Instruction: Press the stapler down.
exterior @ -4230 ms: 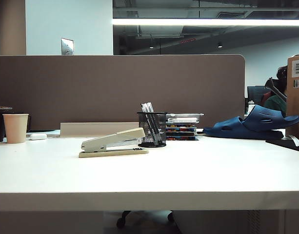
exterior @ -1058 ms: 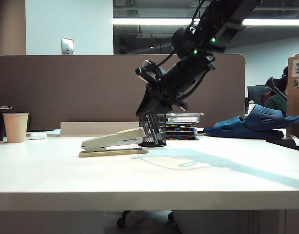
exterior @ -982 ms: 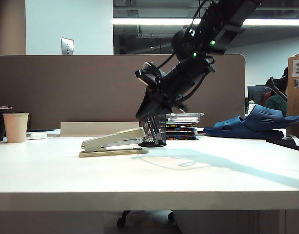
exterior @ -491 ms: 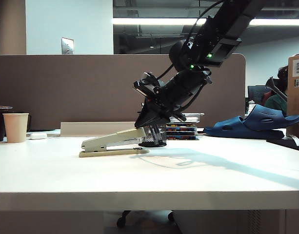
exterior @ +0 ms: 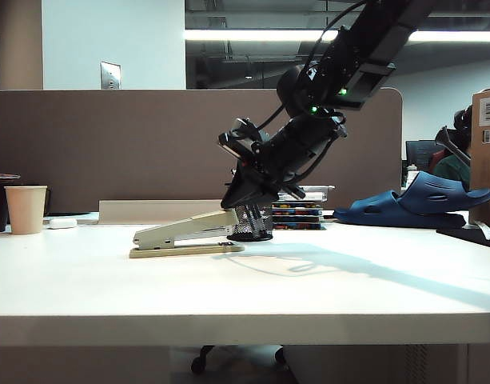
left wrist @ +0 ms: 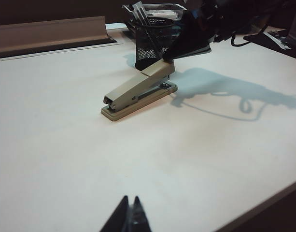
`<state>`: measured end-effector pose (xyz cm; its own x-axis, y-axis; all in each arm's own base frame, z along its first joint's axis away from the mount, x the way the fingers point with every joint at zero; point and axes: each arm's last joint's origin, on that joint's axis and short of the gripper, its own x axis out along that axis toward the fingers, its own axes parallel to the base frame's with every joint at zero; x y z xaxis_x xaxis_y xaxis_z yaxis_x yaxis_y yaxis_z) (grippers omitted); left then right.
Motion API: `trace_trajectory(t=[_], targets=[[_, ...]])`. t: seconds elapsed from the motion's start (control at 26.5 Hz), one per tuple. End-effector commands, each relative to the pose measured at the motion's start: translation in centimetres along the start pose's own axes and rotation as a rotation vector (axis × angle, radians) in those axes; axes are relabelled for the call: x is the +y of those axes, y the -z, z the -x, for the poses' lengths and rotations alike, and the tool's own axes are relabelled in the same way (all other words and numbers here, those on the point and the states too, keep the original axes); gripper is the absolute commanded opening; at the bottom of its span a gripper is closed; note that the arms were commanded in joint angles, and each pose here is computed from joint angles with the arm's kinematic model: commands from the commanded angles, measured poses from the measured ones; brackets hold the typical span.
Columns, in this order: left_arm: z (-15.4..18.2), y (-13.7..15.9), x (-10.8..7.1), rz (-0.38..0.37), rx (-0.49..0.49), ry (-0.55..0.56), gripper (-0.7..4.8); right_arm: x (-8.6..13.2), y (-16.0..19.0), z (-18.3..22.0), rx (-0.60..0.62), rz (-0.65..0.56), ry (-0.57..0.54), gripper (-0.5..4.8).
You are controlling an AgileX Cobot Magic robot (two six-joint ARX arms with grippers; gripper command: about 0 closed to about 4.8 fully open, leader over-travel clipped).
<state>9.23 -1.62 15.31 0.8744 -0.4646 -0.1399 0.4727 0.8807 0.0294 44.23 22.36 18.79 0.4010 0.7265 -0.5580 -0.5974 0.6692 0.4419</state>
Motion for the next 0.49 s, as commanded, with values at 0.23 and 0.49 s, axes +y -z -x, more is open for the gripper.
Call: trace_trajectory(t=[0.23, 0.49], targets=[[0.03, 0.02, -0.03, 0.005, 0.009, 0.005, -0.06, -0.53, 0.66, -0.91, 0.019, -0.02, 0.011, -0.09], [0.03, 0.02, -0.03, 0.005, 0.009, 0.005, -0.06, -0.59, 0.93, -0.92, 0.043, -0.033, 0.019, -0.09]])
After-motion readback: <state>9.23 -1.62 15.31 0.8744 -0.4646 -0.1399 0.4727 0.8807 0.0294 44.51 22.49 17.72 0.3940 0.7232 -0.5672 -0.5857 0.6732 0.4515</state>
